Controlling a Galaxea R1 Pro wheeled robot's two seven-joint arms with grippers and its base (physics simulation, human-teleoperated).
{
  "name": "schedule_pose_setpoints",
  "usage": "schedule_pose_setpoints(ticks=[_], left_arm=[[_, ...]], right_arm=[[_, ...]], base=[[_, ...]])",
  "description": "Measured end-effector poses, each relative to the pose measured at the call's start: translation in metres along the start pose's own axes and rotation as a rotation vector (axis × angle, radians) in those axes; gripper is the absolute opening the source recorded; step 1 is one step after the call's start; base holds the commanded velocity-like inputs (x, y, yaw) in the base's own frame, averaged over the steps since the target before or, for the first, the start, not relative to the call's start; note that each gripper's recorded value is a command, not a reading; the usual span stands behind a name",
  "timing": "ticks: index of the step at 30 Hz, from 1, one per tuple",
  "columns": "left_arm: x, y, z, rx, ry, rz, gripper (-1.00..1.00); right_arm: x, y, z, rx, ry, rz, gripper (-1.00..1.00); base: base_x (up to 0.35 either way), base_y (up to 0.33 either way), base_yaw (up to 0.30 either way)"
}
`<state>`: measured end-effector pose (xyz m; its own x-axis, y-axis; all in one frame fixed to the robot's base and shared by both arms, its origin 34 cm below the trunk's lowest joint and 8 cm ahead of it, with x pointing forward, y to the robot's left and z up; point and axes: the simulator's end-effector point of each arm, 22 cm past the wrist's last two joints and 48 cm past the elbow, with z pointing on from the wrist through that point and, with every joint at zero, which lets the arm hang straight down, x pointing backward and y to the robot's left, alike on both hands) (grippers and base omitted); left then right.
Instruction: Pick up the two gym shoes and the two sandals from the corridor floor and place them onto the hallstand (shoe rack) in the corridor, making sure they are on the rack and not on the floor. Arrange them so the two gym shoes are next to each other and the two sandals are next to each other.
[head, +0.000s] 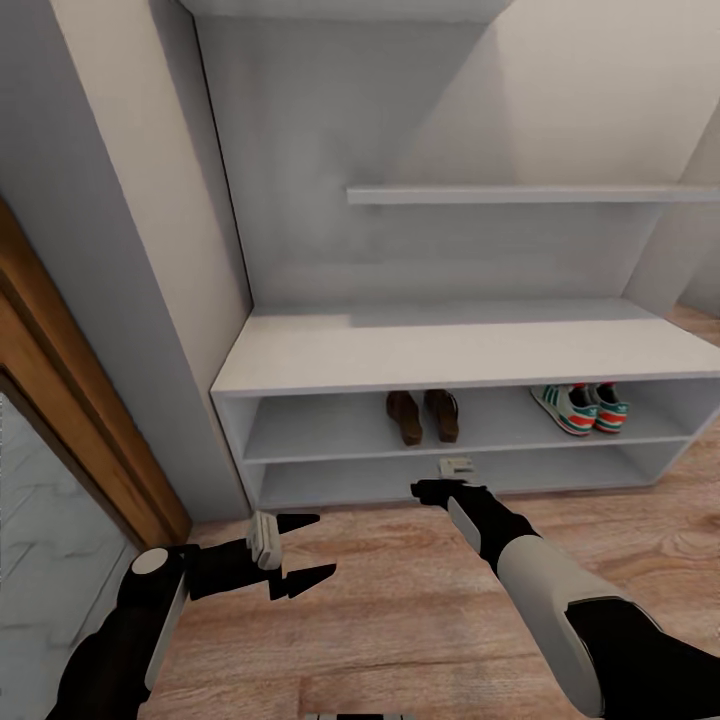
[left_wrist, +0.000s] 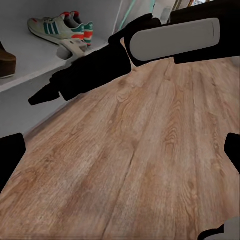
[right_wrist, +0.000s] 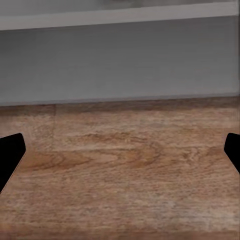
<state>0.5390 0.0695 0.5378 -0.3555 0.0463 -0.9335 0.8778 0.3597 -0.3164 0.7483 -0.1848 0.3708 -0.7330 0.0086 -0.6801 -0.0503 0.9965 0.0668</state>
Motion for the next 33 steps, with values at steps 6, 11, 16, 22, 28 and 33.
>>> schedule_pose_setpoints(ticks=[6,11,16,22,28,33], left_arm=[[0.0,0.0,-0.001,0.003,-0.001,0.0,1.0],[0.0,0.0,-0.001,0.002,-0.001,0.0,1.0],[0.0,0.0,-0.001,0.002,-0.001,0.0,1.0],[0.003,0.0,-0.002,-0.005,0.002,0.004,1.0],[0.002,0.002,-0.004,-0.01,-0.002,0.004,1.0],[0.001,0.002,-0.004,-0.009,-0.002,0.005,1.0]], right_arm=[[-0.024,0.0,-0.002,-0.001,-0.111,0.006,1.0],[-0.029,0.0,-0.002,-0.004,-0.164,0.009,1.0],[-0.018,0.0,0.0,-0.003,-0.146,0.009,1.0],[-0.016,-0.002,0.0,0.003,-0.132,0.012,1.0],[-0.016,-0.002,0.0,0.003,-0.132,0.011,1.0],[-0.016,-0.002,0.0,0.003,-0.132,0.01,1.0]], base=[[-0.003,0.0,0.0],[0.0,0.0,0.0],[0.0,0.0,0.0],[0.0,0.0,0.0],[0.0,0.0,0.0],[0.0,0.0,0.0]])
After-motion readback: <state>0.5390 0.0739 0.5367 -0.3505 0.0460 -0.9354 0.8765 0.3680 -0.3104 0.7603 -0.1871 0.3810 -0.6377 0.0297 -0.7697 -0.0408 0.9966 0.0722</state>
